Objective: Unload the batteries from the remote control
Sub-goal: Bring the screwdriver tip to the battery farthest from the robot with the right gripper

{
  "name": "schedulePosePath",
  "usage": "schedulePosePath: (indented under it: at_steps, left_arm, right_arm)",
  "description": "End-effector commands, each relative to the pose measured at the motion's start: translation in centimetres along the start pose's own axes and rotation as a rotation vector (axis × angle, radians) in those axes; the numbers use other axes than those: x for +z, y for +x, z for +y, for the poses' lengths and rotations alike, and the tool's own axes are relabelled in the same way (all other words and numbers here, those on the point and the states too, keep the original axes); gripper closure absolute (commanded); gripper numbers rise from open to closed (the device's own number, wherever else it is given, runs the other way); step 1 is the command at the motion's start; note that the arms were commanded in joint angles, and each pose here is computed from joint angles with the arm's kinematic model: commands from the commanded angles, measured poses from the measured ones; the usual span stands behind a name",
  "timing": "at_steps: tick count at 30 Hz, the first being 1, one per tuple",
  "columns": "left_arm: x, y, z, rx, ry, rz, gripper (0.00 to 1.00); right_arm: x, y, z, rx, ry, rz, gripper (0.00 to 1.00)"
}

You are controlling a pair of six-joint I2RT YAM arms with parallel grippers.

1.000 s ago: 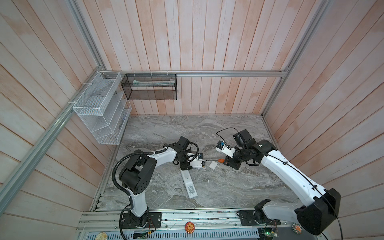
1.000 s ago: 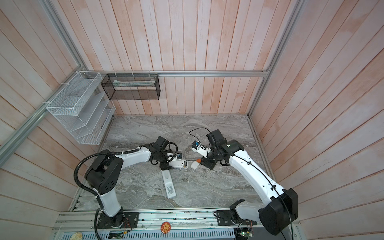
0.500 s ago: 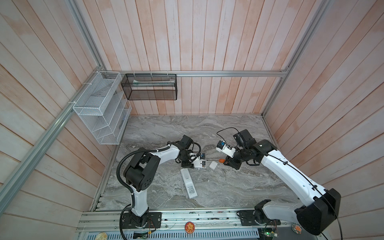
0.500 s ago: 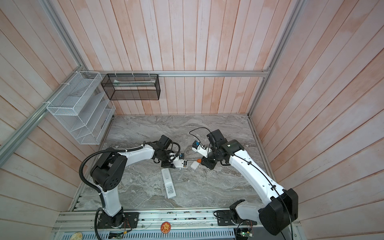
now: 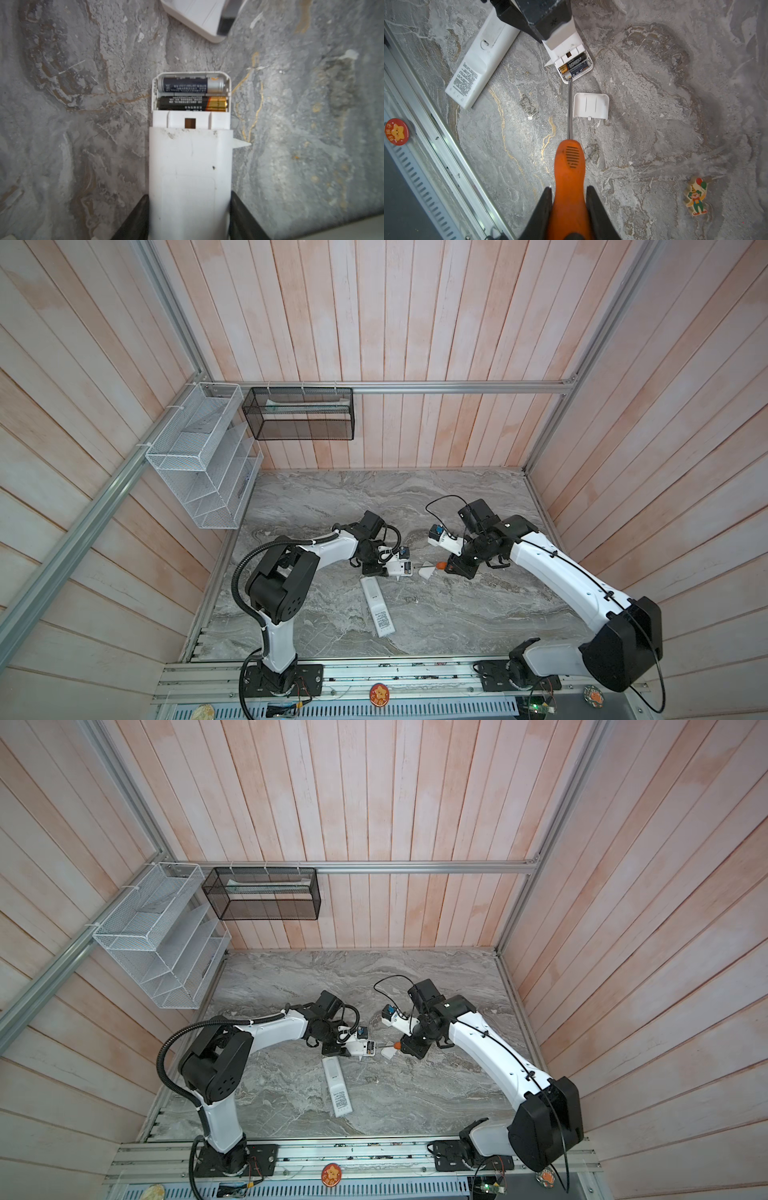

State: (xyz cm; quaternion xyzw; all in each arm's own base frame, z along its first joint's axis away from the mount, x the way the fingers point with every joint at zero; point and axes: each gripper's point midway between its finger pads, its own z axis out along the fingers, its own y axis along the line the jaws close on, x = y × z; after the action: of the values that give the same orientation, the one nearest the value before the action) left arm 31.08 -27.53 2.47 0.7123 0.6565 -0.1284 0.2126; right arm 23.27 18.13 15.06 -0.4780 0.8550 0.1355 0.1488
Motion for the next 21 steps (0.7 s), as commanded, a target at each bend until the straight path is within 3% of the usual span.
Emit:
schedulePosePath:
  at_steps: [1, 21]
  left_arm:
    - [0.1, 0.8, -1.5, 0.012, 0.034, 0.022, 0.59]
    - [0.5, 0.6, -2.3, 0.027, 0.044, 0.031, 0.59]
  right_arm:
    - [0.6, 0.4, 0.0, -0.005, -0.008, 0.016, 1.00]
    - [3.0, -0.3, -0.9, 0.006, -0.036, 0.044, 1.00]
